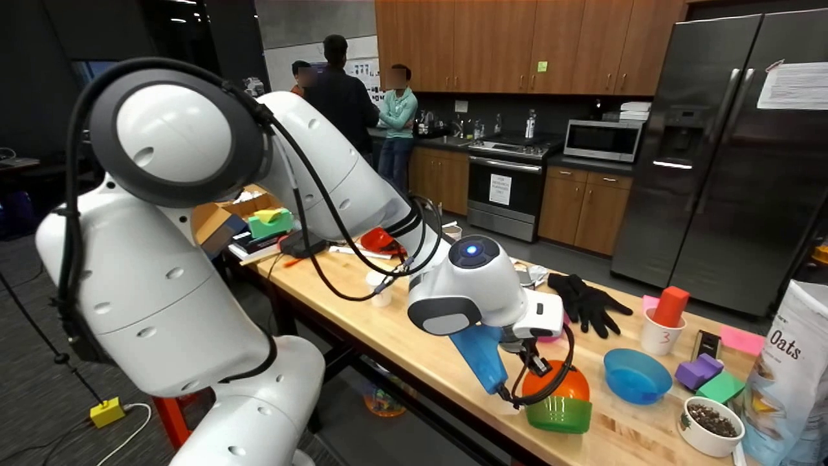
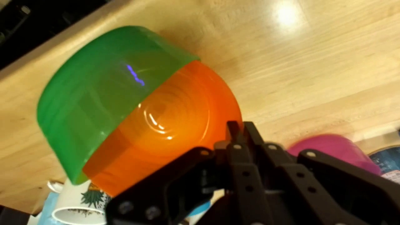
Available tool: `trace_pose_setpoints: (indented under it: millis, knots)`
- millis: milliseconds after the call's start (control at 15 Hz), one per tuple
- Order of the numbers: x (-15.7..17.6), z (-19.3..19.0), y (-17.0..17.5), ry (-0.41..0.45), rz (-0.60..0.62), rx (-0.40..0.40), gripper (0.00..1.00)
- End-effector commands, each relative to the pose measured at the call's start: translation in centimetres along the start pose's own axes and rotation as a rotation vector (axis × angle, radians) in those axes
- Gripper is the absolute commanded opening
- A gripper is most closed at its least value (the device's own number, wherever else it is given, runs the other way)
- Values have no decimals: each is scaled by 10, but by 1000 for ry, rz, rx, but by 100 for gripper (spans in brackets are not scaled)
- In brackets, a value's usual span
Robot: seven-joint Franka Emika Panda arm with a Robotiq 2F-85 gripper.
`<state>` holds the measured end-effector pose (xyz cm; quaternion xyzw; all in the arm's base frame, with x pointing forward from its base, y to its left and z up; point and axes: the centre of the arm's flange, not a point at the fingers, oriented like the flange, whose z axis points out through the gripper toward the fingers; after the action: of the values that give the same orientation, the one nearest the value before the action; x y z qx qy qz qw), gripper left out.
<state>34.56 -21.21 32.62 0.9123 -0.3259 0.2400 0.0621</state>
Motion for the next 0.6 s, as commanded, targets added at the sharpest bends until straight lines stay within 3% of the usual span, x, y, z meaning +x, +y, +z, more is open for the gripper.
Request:
trace_pose_setpoints:
  millis: [0,200,533]
  knots:
    - [3,-60,-11,-80,49,-37,39]
    - [6,-74,-23,-125,68,-36,58]
    - [13,-104,-37,-132,57,-111,92]
